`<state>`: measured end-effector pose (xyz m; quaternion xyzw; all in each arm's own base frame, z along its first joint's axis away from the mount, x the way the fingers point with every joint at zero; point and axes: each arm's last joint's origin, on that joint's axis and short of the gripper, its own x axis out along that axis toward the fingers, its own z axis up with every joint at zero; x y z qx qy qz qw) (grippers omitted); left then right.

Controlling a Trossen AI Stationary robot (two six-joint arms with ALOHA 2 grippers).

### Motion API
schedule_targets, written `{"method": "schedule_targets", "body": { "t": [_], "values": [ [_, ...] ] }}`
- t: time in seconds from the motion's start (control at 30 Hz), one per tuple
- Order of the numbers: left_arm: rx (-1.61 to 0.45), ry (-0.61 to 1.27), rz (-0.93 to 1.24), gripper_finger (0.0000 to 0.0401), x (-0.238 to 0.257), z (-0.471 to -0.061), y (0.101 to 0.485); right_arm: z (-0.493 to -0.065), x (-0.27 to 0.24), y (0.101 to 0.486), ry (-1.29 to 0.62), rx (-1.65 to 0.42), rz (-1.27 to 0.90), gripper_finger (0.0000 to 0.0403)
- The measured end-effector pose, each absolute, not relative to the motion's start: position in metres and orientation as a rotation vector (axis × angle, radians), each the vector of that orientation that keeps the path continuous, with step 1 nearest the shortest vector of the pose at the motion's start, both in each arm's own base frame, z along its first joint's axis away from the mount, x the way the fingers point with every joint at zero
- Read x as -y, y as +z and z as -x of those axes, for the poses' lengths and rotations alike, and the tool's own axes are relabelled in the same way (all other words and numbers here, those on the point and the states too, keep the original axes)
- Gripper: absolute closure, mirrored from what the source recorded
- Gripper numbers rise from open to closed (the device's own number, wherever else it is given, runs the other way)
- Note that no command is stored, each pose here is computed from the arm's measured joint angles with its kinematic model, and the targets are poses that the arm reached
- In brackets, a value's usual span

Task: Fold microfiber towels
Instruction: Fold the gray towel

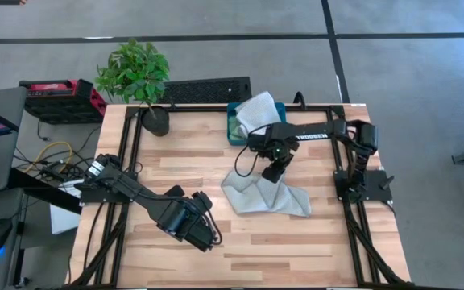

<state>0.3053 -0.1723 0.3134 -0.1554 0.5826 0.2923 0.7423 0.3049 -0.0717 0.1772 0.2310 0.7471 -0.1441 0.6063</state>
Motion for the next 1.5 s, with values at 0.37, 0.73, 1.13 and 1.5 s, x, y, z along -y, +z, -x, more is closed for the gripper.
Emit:
{"method": "schedule_targets", "body": {
  "t": [0.37,0.73,1.13,1.5],
  "values": [
    [-1.280,0.639,0.341,0.0253,0.172,-0.305,0.313,-0.295,0.082,0.158,-0.328,-1.727,-0.551,0.0246],
    [-1.282,0.639,0.342,0.0253,0.172,-0.305,0.313,-0.292,0.089,0.149,-0.196,-1.701,-0.592,0.0255],
    [-1.277,0.650,0.356,0.0253,0.172,-0.305,0.313,-0.299,0.079,0.149,-0.073,-1.666,-0.484,0.0386],
    [-1.243,0.407,0.283,0.0253,0.144,-0.340,0.315,-0.289,0.040,0.210,-0.021,-1.504,-0.325,0.0395]
  ]
}}
